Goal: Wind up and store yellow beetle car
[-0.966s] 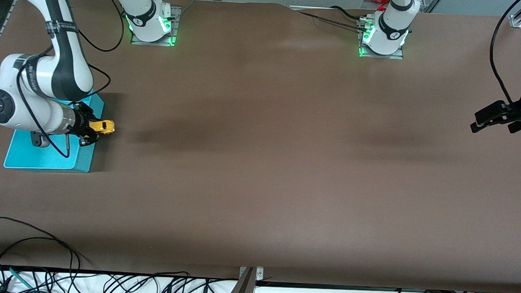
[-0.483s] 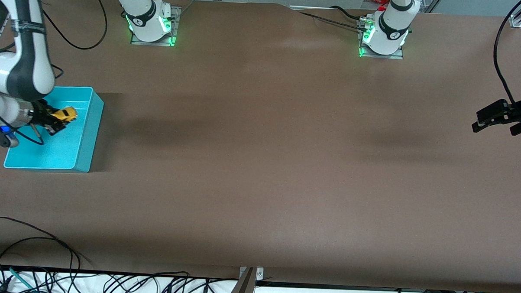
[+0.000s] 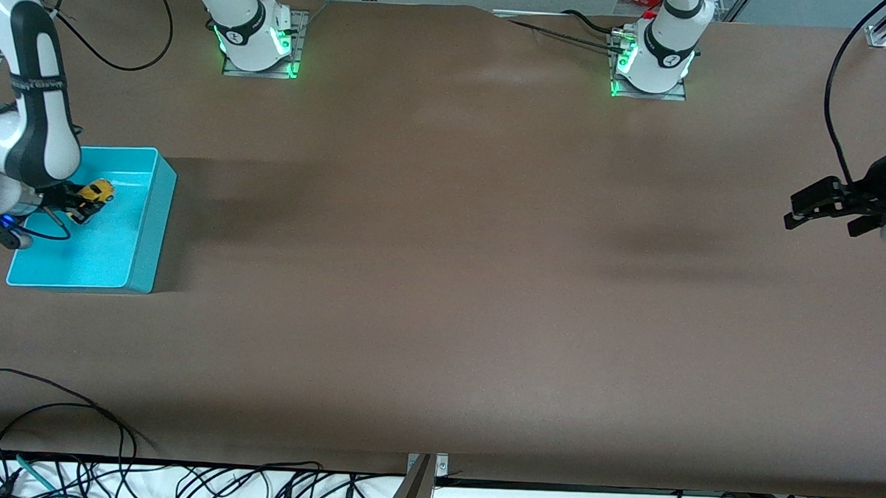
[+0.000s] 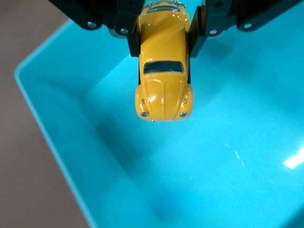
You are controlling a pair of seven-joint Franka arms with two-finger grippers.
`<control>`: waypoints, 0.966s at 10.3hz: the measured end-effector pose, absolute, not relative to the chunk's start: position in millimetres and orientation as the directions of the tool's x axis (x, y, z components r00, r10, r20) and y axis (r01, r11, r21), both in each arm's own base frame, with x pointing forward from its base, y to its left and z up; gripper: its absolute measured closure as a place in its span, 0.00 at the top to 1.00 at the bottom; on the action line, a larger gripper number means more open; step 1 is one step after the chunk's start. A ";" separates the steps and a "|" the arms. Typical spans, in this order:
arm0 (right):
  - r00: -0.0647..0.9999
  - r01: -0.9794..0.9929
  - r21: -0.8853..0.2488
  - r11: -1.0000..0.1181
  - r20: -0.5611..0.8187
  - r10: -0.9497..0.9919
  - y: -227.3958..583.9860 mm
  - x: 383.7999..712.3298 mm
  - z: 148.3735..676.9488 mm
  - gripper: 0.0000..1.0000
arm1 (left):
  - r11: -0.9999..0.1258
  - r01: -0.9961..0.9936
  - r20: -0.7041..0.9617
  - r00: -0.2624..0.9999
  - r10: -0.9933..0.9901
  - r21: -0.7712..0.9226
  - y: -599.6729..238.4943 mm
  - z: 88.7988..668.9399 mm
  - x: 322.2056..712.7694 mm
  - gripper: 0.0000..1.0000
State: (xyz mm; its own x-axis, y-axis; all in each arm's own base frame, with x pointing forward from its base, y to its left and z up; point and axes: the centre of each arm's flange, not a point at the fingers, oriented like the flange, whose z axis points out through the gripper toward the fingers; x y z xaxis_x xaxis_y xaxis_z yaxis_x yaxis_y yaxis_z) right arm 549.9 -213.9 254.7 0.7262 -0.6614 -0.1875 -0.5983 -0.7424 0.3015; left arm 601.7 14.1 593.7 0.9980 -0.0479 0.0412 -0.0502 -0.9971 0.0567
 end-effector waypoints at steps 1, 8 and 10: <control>0.732 -0.590 0.307 -0.747 -0.186 -0.655 -217.1 545.9 228.6 0.45 | -0.997 -0.058 0.041 0.998 -0.055 0.057 8.1 593.8 601.8 1.00; 0.762 -0.553 0.312 -0.773 -0.188 -0.620 -225.6 545.7 198.4 0.81 | -0.994 -0.094 0.039 0.995 -0.093 0.046 -24.7 593.7 601.4 1.00; 0.762 -0.558 0.303 -0.773 -0.182 -0.621 -227.7 555.4 227.2 1.00 | -0.994 -0.098 0.039 0.995 -0.096 0.045 -27.3 593.7 601.2 1.00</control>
State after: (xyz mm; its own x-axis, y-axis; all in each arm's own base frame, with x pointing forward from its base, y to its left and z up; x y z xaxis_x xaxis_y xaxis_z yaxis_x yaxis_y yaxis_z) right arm 555.4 -227.7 227.2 0.7624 -0.6211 -0.1816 -0.5577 -0.7729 0.3027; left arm 601.2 -27.3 593.7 0.9946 -0.0960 0.0393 -0.0977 -0.9942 0.0449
